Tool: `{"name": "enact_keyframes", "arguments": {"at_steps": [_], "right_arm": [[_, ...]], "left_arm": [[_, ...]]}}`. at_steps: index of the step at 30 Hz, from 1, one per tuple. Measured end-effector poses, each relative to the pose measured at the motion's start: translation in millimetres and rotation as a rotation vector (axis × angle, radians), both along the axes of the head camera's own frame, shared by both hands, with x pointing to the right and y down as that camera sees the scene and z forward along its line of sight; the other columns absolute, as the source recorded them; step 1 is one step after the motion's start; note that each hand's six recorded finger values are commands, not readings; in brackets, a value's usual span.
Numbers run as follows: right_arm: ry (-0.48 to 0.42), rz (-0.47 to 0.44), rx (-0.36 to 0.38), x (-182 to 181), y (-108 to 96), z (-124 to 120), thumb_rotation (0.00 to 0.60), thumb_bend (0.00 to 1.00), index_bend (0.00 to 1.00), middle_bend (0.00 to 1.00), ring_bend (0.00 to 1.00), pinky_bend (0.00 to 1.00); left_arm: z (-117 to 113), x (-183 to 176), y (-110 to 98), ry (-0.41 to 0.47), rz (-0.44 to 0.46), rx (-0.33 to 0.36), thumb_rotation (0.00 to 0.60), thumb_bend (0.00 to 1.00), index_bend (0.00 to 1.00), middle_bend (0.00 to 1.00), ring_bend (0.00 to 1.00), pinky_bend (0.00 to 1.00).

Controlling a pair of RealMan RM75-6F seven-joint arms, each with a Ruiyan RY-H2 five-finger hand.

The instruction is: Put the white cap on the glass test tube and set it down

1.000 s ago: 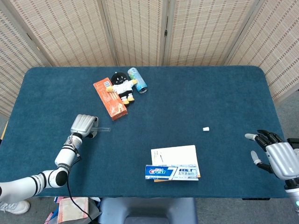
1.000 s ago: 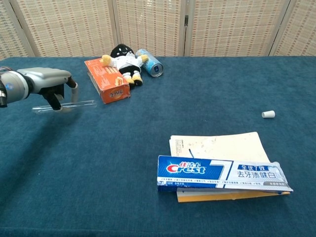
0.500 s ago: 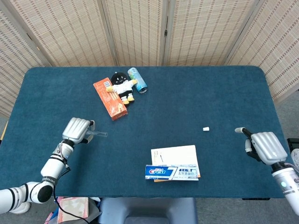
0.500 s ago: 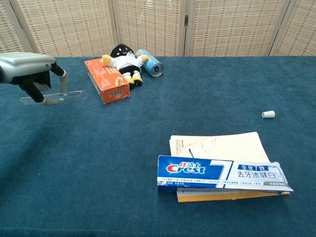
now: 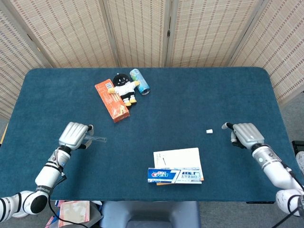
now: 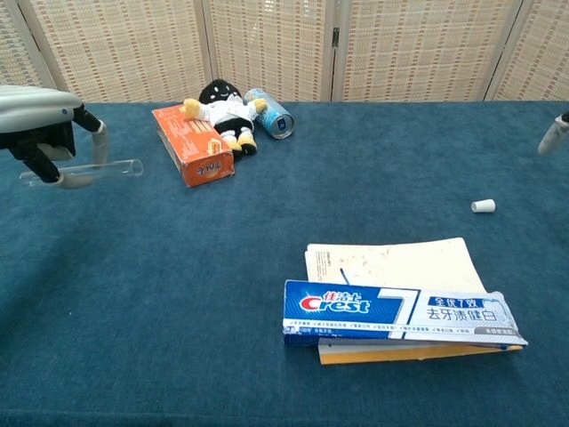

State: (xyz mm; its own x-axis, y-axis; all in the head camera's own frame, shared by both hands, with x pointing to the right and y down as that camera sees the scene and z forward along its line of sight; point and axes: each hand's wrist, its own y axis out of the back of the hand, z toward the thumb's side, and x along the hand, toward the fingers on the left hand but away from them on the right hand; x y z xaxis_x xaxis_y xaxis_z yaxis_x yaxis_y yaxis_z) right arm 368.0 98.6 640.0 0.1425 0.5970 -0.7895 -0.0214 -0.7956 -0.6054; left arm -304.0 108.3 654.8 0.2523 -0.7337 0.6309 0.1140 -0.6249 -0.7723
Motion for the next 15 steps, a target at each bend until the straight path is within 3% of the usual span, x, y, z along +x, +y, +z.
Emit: {"name": "enact_keyframes", "arguments": {"at_steps": [15], "right_arm": [[0.085,0.003,-0.142,-9.7,-5.6,68.4,0.6,0.98,0.25,0.97,1.0,0.93]], "left_arm": [[1.8,1.2,4.9,-0.006,0.014,-0.007,0.6,0.34,0.56,1.0,1.0,1.0]]}}
